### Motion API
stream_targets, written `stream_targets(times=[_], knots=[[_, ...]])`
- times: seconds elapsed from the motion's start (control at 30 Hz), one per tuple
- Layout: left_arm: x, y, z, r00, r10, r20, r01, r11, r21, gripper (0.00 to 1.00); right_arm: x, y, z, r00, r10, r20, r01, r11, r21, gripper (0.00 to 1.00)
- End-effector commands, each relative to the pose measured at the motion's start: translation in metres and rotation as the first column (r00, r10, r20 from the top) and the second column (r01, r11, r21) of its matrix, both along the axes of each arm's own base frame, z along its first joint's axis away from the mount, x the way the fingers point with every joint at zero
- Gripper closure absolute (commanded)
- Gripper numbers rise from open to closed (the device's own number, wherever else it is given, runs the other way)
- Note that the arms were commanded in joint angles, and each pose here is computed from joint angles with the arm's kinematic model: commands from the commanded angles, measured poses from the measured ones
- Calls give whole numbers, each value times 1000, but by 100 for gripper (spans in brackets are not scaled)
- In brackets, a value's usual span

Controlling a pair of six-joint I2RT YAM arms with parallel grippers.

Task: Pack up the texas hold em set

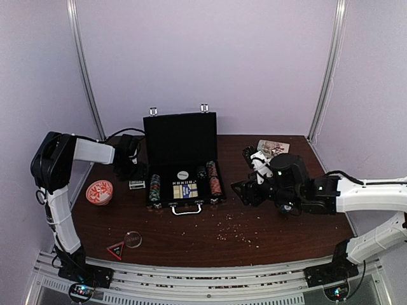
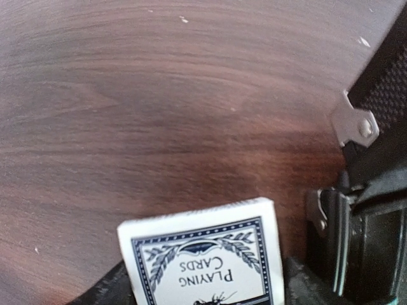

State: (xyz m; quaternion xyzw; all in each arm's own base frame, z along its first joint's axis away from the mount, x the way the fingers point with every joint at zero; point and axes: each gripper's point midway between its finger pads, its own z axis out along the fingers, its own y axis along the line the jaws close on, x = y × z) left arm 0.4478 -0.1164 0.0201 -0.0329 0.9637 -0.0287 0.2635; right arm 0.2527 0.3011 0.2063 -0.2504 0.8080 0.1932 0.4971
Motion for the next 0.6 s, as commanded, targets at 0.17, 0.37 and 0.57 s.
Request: stream_targets(times=[0.17,0.37,0.57], knots=[[-25,-2,-6,987,-145,-72,149,987,58,39,4,-10,11,998,-45,34,44,998,35,30],[-21,-7,58,972,-193,138,190,981,35,46,6,-11,10,998,-55,38,54,998,34,30],[-24,-46,109,872,-393,290,403,915,26,52,8,-11,8,997,-62,42,60,997,37,30]])
